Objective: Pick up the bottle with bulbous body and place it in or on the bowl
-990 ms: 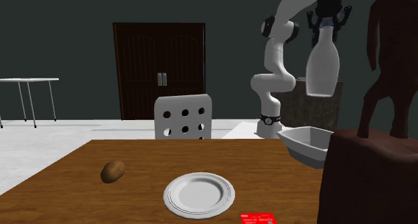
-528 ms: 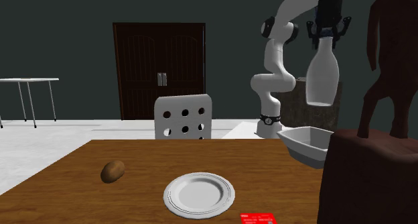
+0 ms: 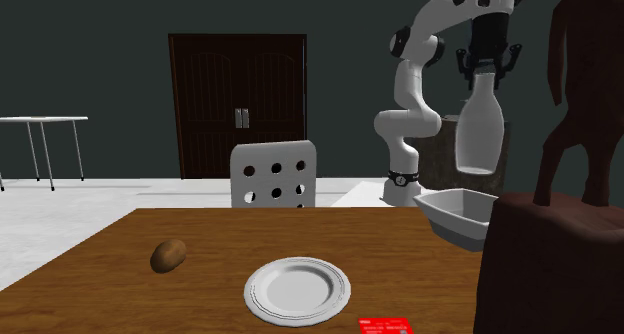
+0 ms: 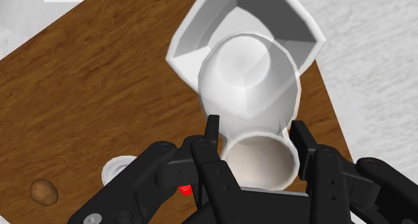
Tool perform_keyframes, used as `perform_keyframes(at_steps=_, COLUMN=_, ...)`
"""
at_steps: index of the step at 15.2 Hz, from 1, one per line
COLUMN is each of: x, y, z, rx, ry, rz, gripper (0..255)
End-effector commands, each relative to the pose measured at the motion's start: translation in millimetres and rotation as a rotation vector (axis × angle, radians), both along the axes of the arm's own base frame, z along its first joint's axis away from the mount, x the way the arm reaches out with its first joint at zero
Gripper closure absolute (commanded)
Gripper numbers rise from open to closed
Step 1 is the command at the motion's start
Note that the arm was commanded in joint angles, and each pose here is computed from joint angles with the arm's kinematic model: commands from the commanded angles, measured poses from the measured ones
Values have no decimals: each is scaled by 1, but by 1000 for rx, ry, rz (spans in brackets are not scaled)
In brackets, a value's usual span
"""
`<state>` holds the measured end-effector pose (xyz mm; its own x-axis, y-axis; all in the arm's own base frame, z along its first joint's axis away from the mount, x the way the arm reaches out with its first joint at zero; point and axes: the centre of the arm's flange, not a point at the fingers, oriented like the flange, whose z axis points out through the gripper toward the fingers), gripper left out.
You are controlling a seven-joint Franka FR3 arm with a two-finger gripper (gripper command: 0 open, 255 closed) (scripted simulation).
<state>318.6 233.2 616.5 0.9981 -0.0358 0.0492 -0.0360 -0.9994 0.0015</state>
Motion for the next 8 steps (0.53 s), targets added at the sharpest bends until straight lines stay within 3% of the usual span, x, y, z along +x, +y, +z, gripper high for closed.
perform_keyframes(at_steps=1, x=1, y=0, z=-11, rx=0, ry=-1, rz=0, gripper=255)
perform_keyframes(at_steps=8, x=1, y=0, z=-47, rx=0, ry=-1, rz=0, gripper=255)
